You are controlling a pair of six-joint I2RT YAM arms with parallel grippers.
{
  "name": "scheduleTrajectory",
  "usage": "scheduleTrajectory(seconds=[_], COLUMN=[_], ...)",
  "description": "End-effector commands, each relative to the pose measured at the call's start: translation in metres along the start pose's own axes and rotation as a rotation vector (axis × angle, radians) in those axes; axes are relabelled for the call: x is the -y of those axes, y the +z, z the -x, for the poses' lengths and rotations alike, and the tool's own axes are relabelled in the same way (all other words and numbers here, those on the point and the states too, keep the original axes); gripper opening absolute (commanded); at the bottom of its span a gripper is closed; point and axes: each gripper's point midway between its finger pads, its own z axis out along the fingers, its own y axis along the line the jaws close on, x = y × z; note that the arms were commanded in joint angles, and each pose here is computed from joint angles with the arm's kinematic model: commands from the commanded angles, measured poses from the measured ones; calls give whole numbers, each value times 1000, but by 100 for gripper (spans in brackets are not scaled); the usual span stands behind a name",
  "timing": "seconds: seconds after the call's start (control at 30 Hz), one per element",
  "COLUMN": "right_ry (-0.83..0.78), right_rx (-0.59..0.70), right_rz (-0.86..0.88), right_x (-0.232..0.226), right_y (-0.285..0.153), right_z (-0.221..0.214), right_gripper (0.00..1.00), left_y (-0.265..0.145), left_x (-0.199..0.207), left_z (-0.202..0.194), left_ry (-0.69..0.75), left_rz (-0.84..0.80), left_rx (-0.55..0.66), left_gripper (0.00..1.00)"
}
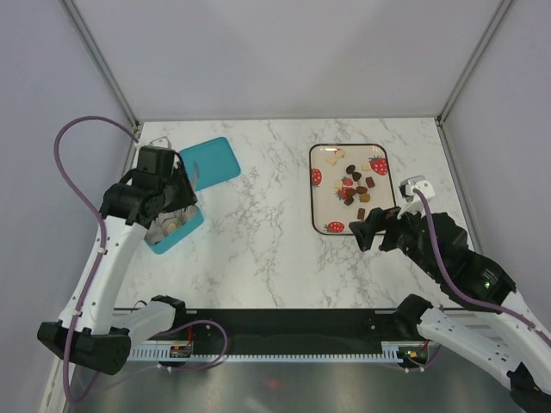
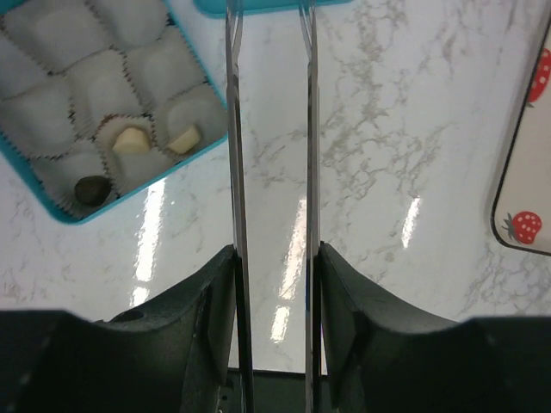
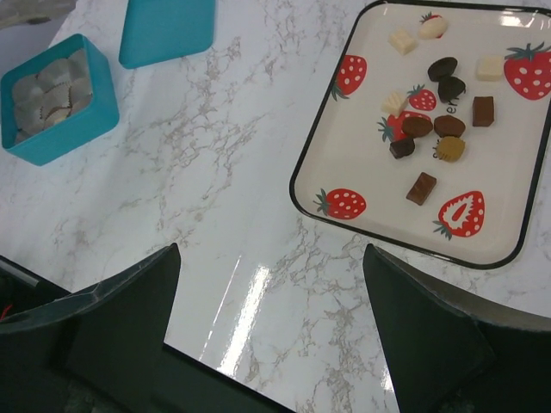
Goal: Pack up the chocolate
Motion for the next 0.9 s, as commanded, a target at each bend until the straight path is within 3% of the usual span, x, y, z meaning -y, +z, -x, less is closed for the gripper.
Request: scheduleTrajectory(seconds=[0.0, 0.2, 0.37, 0.67, 0.87], right_ry=[6, 18, 46, 63, 41], right_rx=[-43, -69, -53, 61, 103], right_rz=[-61, -143, -206, -260, -288], right_x=[6, 16, 26, 33, 38], right_y=[13, 25, 23, 0, -9], right_z=[-8, -16, -13, 29, 47], right_gripper=[95, 95, 95, 95, 95], left_y=[4, 6, 3, 36, 48], left_x=[65, 155, 227, 270, 280], left_z=[28, 23, -14, -125, -166], left_ry=[147, 351, 459, 652, 726], left_rz=[-243, -418, -607, -668, -664], left_rx=[93, 148, 151, -42, -118], left_gripper=[47, 48, 49, 50, 50])
